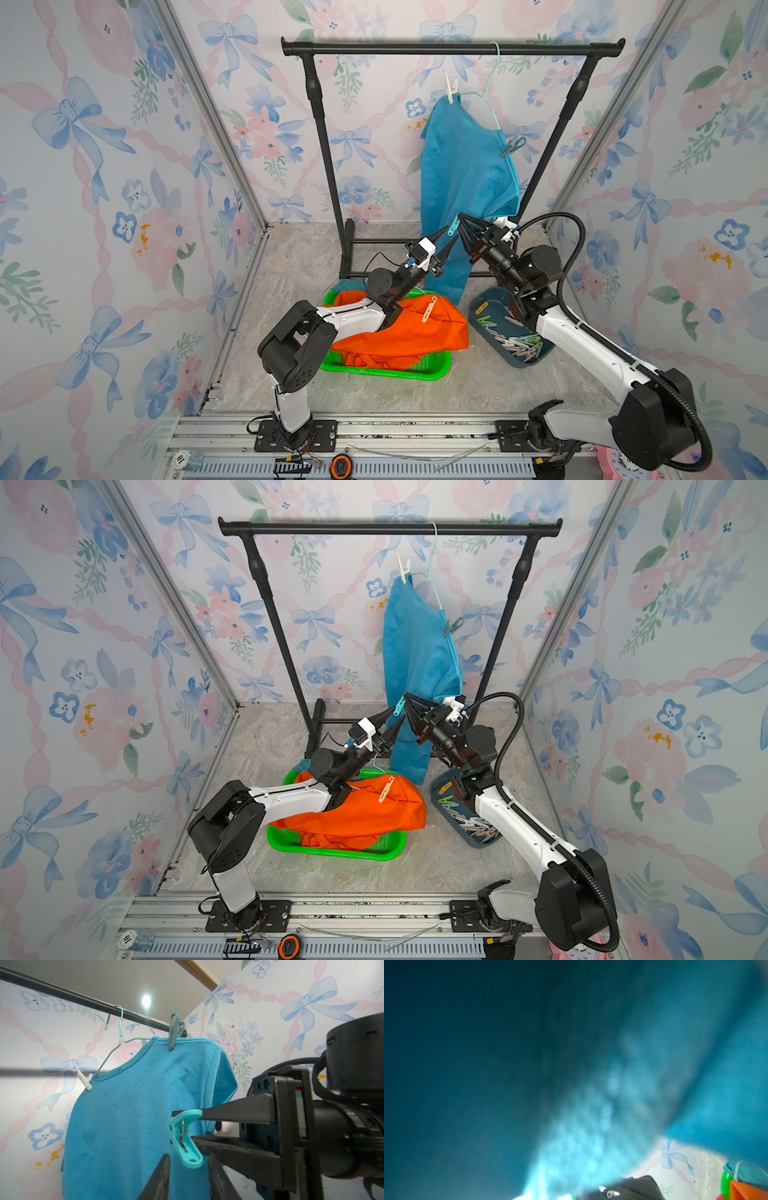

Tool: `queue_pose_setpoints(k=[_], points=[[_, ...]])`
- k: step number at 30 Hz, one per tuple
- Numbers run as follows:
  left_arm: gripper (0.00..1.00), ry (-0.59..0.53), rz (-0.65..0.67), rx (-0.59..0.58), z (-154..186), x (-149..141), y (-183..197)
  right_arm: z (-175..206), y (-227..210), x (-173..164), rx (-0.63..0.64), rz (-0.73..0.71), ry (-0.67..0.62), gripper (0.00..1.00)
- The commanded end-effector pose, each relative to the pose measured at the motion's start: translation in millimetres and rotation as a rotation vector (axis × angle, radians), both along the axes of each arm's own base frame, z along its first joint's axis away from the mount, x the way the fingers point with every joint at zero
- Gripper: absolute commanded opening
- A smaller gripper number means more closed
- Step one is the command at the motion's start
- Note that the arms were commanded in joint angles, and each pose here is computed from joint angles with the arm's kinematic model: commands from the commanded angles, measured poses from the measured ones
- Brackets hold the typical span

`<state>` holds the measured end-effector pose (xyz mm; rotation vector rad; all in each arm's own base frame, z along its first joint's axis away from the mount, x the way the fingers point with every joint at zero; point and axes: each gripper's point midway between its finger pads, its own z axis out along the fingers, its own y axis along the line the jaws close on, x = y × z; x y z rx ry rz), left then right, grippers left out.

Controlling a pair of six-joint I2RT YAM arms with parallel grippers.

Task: Use clothespins to secure the t-shirt on both sides of the hanger
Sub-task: Pick up the clothespin from the storage box.

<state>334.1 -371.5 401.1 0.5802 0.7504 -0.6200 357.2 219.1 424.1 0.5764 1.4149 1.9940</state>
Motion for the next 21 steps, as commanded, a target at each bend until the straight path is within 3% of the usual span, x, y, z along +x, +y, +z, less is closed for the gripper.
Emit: queue_pose_setpoints(k=[1, 7, 13, 21], points=[[0.34, -0.058, 0.013, -0.04, 25.5, -10.6, 6.8, 17.8, -4.7, -7.9, 0.013, -0.004, -0.065, 0.18], [0.4, -0.066, 0.037, -0.05, 30.9, -11.4, 9.9, 12.3, -4.0, -4.5, 0.012, -0.004, -0.054, 0.18], [0.3, -0.08, 0.034, -0.046, 34.0, -13.3, 9.2, 11.3, -4.5, -3.2, 0.008, -0.008, -0.054, 0.18], [0.24, -0.077, 0.032, -0.038, 31.5, -13.1, 7.5, 9.5, -4.2, -2.1, 0.008, -0.007, -0.049, 0.18]])
